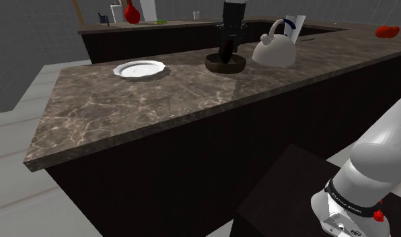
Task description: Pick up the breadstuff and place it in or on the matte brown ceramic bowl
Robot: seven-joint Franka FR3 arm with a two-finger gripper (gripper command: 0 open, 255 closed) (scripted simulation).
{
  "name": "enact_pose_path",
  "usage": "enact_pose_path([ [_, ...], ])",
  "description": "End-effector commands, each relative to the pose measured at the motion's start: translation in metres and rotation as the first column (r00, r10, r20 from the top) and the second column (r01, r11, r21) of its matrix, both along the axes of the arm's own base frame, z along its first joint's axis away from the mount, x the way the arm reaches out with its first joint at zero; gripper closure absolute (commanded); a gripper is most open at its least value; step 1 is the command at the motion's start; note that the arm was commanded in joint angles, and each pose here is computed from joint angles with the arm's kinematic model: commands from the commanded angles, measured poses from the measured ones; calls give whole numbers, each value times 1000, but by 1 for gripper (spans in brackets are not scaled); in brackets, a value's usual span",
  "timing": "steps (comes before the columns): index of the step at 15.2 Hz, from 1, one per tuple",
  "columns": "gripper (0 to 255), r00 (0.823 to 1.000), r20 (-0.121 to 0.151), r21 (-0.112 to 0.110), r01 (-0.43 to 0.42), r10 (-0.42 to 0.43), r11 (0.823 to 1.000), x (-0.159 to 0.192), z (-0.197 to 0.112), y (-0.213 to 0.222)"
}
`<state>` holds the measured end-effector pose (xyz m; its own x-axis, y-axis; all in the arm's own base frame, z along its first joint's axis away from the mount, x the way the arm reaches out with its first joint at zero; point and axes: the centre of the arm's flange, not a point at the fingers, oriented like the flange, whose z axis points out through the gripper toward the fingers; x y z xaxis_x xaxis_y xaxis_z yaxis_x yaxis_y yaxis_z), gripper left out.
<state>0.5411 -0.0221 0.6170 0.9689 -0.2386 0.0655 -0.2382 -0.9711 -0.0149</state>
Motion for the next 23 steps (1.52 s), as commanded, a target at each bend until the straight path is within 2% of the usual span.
enact_pose_path([
  [1, 255, 1000, -7, -1, 4, -4, 1000, 1, -4, -3],
  [5, 255, 1000, -7, -1, 4, -4, 1000, 1, -4, -3],
  [6, 0, 1000, -7, -1, 4, -4, 1000, 1, -3, -3],
  [11, 0, 1000, -7, -1, 4, -4, 1000, 1, -4, -3],
  [15, 0, 1000, -7, -1, 4, -4, 1000, -2, 46, -3],
  [23, 0, 1000, -7, -1, 4, -4, 1000, -2, 46, -3],
])
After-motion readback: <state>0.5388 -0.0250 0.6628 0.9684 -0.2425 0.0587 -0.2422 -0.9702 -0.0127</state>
